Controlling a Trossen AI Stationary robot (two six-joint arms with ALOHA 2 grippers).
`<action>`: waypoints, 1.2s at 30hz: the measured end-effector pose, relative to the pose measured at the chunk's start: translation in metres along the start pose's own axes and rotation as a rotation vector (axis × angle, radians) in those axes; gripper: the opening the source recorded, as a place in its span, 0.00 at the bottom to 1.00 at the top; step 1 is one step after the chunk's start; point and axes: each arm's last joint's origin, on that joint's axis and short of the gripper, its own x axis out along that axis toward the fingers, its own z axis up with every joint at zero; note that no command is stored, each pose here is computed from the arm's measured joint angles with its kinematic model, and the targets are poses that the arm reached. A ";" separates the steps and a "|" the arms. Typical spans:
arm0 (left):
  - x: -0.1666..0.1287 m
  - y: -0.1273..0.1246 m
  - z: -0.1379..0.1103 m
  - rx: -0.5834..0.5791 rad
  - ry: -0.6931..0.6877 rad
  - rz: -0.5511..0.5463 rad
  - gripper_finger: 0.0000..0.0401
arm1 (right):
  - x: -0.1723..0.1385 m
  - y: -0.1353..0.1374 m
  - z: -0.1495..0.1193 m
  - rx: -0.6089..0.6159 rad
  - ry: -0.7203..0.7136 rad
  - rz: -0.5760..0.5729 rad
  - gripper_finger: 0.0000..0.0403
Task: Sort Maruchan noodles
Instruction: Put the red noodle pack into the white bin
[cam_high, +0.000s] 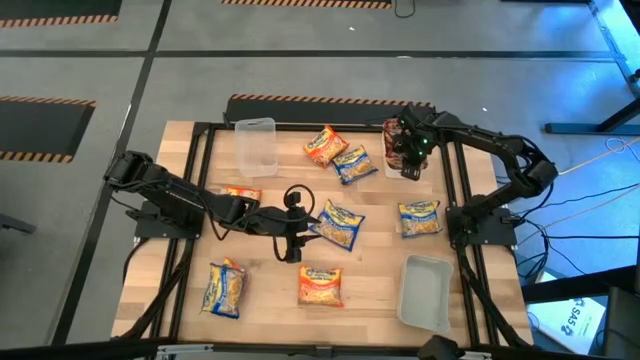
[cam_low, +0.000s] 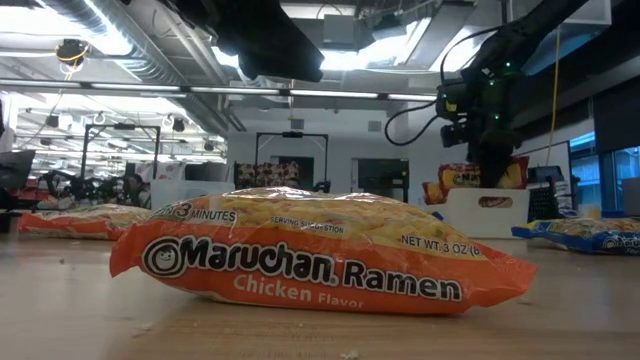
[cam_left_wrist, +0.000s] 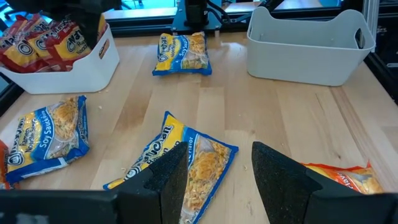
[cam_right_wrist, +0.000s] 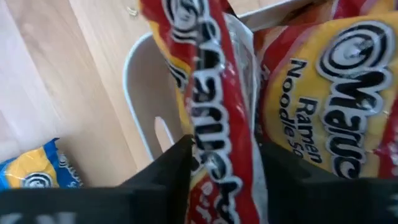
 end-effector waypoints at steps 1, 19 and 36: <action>0.000 0.000 0.000 0.000 0.000 0.000 0.43 | -0.001 0.000 0.000 -0.001 0.005 -0.010 0.38; 0.000 0.000 0.003 -0.010 -0.029 -0.002 0.43 | -0.092 0.055 0.018 0.128 -0.303 0.159 0.48; 0.000 0.000 -0.001 0.029 0.012 -0.002 0.43 | -0.027 0.201 0.030 -0.269 -0.731 0.266 0.48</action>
